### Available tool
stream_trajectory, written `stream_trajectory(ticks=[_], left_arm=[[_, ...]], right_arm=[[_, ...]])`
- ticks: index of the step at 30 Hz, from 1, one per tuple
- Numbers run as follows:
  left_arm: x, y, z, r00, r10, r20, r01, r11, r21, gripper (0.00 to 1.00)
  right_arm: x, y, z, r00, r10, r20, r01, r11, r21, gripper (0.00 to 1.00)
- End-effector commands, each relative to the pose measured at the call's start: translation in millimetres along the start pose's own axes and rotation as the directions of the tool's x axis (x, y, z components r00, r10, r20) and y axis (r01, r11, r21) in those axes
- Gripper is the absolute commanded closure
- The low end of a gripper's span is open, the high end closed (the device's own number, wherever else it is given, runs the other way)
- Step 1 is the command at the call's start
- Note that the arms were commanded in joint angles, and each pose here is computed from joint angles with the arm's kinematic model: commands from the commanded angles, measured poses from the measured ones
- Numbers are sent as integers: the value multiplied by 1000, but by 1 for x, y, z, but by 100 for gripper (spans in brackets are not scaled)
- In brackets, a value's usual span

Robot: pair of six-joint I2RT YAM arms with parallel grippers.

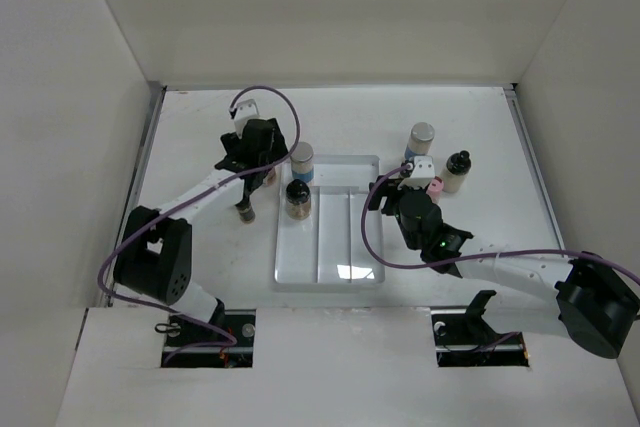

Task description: Organize the condiment bottles

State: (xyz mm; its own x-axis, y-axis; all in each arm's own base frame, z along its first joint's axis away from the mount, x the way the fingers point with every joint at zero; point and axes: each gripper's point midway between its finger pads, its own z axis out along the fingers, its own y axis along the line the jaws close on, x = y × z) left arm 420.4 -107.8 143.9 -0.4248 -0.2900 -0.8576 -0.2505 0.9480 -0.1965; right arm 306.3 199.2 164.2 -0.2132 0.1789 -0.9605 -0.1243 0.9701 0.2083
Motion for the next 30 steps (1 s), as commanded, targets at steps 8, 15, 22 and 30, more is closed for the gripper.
stream_trajectory(ticks=[8,15,22,30], left_arm=[[20,10,20,998,17,-55,-19,999,-42,23],[27,16,24,999,10,-51,-13,998,-57,38],[-34,2,-9,987,-91,134,86,995,42,54],[-133,7,-102,896,-238,374,186,968,171,56]], right_arm=[[-17,2,1,998,42,55,-42,999,-4,21],[-17,2,1,998,43,54,-43,999,-4,21],[-15,3,3,998,35,50,-35,999,-1,21],[-18,2,1,997,42,58,-42,999,-2,20]])
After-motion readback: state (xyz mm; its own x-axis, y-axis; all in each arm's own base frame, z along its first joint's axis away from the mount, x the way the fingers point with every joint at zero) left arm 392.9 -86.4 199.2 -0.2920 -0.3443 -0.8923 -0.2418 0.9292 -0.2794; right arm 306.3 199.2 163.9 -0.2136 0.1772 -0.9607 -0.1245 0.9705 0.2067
